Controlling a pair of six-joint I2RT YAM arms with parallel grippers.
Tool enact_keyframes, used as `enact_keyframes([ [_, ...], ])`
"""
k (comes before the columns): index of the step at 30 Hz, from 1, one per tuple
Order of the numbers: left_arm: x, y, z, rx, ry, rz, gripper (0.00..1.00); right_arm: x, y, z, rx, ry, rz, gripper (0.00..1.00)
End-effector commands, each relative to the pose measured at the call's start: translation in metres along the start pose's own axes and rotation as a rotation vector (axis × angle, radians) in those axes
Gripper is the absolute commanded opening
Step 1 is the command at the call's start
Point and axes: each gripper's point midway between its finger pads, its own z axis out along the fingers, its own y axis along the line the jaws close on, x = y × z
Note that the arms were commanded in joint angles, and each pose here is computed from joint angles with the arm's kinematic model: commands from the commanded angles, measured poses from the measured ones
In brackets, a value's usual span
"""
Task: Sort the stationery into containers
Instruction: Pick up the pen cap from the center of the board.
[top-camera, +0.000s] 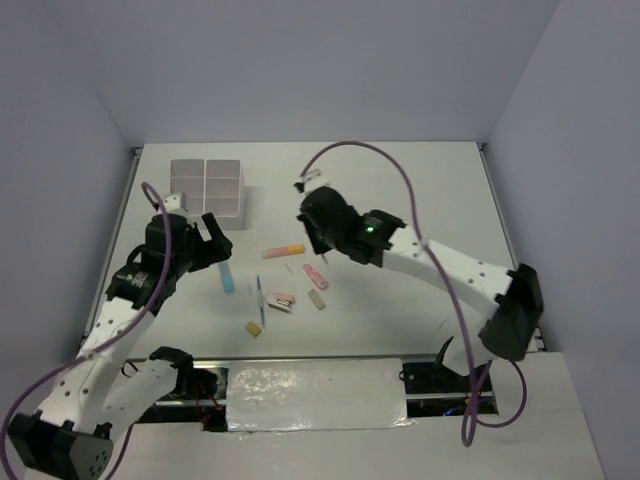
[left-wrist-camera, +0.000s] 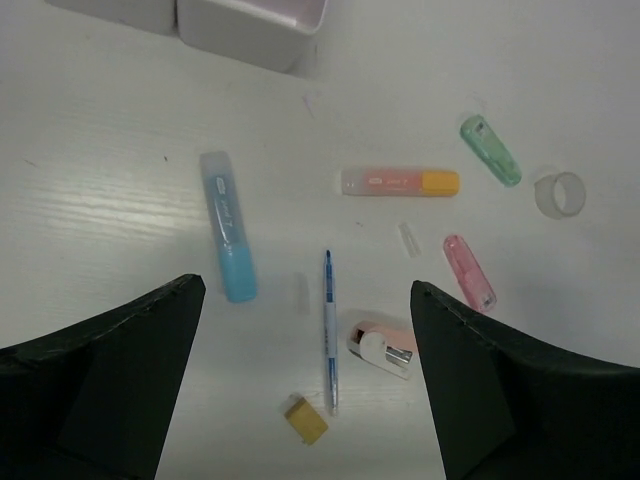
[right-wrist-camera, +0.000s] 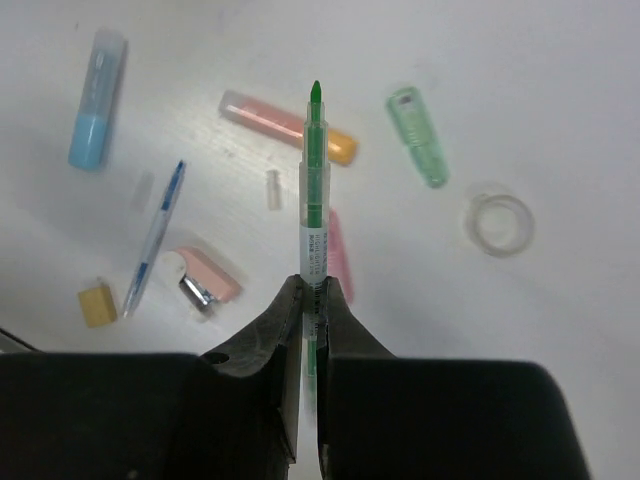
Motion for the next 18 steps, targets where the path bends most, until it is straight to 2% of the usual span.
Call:
enact_keyframes([
  [1,0.022,-0.019,0.030,0.049,0.081,-0.067,0.97,0.008,-0.044,-0.028,0.069,-0.034,0.065,0.00],
  [3,0.045,-0.019,0.047,-0.007,0.152,-0.063,0.97,0.015,-0.064,-0.039,0.095,-0.038,0.098,0.00],
  [6,0.065,-0.021,0.064,-0.069,0.192,-0.032,0.93,0.024,-0.082,-0.050,0.147,-0.038,0.103,0.00],
  [8,0.076,-0.026,0.069,-0.096,0.198,-0.011,0.86,0.028,-0.087,-0.052,0.156,-0.042,0.104,0.00],
  [9,0.083,-0.024,0.074,-0.123,0.211,0.005,0.79,0.031,-0.088,-0.054,0.157,-0.043,0.106,0.00],
  [10,0.088,-0.022,0.076,-0.147,0.217,0.015,0.69,0.033,-0.088,-0.054,0.153,-0.043,0.106,0.00],
  [14,0.102,-0.006,0.089,-0.263,0.237,0.041,0.57,0.036,-0.088,-0.056,0.139,-0.054,0.109,0.00],
  [18,0.114,0.004,0.095,-0.318,0.268,0.054,0.57,0.041,-0.089,-0.055,0.141,-0.045,0.099,0.00],
])
